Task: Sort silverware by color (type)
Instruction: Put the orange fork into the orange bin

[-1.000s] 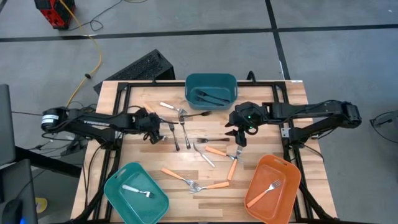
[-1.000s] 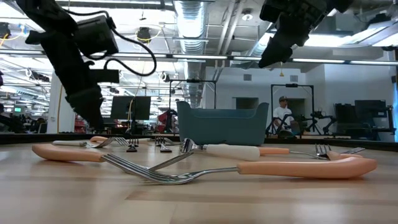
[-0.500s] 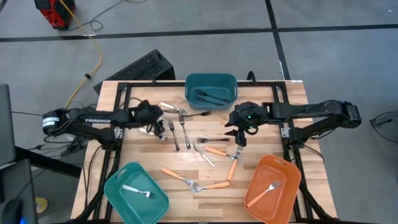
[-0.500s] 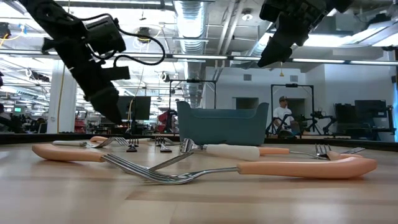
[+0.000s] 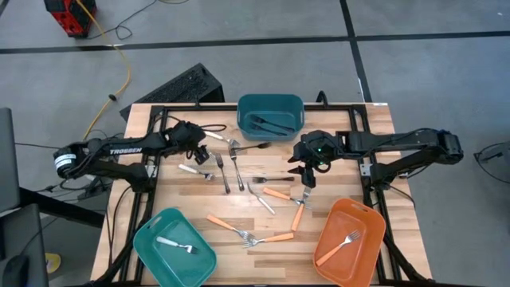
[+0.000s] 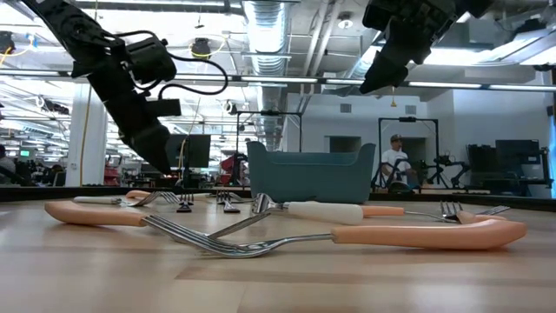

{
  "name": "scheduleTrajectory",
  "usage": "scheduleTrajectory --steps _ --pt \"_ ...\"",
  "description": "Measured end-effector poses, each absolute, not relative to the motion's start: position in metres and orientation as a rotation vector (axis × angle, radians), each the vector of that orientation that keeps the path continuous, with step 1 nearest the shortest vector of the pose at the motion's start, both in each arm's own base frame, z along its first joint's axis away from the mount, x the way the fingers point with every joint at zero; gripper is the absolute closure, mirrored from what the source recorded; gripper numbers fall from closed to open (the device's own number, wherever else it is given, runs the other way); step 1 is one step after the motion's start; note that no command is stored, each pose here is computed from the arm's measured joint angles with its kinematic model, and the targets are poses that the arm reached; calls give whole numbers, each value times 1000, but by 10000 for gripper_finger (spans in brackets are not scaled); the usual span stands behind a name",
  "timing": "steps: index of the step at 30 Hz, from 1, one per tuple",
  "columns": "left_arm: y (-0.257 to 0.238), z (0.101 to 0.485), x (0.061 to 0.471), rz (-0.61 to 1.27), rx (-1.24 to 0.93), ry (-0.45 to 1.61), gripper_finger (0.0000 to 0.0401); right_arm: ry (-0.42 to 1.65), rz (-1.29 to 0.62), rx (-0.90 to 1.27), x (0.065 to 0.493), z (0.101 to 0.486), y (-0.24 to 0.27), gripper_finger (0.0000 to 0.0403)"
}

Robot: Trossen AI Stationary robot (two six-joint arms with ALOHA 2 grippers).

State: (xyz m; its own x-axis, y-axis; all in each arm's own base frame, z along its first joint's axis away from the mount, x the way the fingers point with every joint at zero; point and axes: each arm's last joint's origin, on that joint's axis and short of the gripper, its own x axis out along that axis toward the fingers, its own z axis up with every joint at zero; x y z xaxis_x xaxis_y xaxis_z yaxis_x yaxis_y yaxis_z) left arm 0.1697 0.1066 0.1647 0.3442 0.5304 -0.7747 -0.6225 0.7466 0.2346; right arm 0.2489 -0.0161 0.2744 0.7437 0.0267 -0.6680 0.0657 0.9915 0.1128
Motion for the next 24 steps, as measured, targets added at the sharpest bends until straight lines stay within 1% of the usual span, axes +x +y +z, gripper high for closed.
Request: scheduleTrajectory --steps 3,5,8,12,14,18,24 --pt "106 165 170 759 -121 960 142 729 -21 132 249 275 -16 196" --pt "103 163 169 729 -81 997 134 729 -21 132 249 275 -16 196" --pt "103 161 169 758 -47 1029 130 729 -21 132 249 275 -16 196" --pt "108 157 166 814 -105 1038 130 728 -19 132 249 275 -16 196" --pt "112 155 166 877 -157 1018 130 723 -19 131 250 275 -16 196" --pt "117 149 162 1062 -380 951 130 711 -19 130 250 276 -16 196" --pt "116 138 163 1147 -577 922 131 711 -16 131 250 276 -16 196"
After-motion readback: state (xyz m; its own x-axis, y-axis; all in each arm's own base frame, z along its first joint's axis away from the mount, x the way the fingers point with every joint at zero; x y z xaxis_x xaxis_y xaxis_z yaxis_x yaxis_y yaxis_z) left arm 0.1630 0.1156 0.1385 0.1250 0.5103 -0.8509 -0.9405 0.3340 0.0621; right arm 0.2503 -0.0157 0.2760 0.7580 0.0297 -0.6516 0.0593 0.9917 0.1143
